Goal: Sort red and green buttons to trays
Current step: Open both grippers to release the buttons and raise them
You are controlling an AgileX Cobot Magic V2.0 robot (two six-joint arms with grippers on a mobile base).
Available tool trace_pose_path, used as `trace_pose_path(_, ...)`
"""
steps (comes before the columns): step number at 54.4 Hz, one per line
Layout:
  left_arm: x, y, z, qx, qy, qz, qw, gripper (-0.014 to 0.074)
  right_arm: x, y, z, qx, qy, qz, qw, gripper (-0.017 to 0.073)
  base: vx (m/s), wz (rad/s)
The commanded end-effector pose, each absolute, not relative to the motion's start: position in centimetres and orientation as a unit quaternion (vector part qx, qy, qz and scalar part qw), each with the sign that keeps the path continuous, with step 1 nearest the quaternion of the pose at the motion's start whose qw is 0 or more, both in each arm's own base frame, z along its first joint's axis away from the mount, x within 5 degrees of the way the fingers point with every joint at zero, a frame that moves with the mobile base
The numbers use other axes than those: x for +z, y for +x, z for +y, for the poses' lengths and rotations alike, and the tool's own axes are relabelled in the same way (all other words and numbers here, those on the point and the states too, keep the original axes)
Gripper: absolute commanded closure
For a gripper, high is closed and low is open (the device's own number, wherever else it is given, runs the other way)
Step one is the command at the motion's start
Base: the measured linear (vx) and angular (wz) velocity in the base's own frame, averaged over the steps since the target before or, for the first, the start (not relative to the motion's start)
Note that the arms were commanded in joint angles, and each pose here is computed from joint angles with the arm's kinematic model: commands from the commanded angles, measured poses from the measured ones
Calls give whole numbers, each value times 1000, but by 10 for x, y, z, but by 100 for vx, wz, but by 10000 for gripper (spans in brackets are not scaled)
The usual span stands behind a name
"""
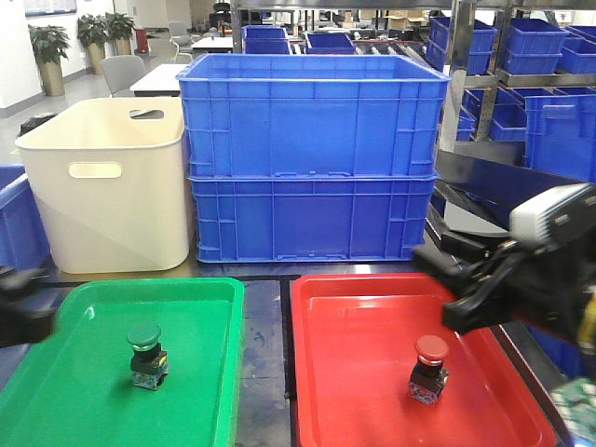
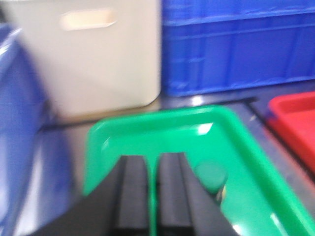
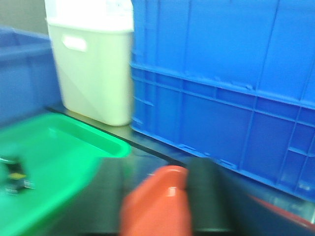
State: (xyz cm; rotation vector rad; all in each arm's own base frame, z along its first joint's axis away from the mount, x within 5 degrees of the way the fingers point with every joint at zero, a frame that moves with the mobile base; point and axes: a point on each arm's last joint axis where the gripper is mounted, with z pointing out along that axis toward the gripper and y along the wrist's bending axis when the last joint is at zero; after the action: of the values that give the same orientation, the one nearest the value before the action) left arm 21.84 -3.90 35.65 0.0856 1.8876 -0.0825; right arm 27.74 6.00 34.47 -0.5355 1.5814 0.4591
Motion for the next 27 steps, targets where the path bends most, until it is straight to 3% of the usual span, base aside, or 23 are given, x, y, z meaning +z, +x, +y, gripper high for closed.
trace_pose_path(1, 379, 188, -33, -42, 14, 807, 589, 603, 368, 247, 59, 216, -222, 695, 648, 575, 0, 0)
trace_pose_path(8, 384, 152, -26, -42, 25, 826, 561, 601, 366, 213, 54, 198, -207, 721, 631, 571, 0, 0)
trace_pose_path(14, 382, 123, -27, -89, 41, 824, 558, 601, 362, 192, 52, 200, -197, 727, 627, 570, 0, 0)
trace_pose_path(27, 340, 74, -25, -137, 63, 824, 546, 600, 339, 160, 51, 179, -215, 736, 616, 570, 0, 0)
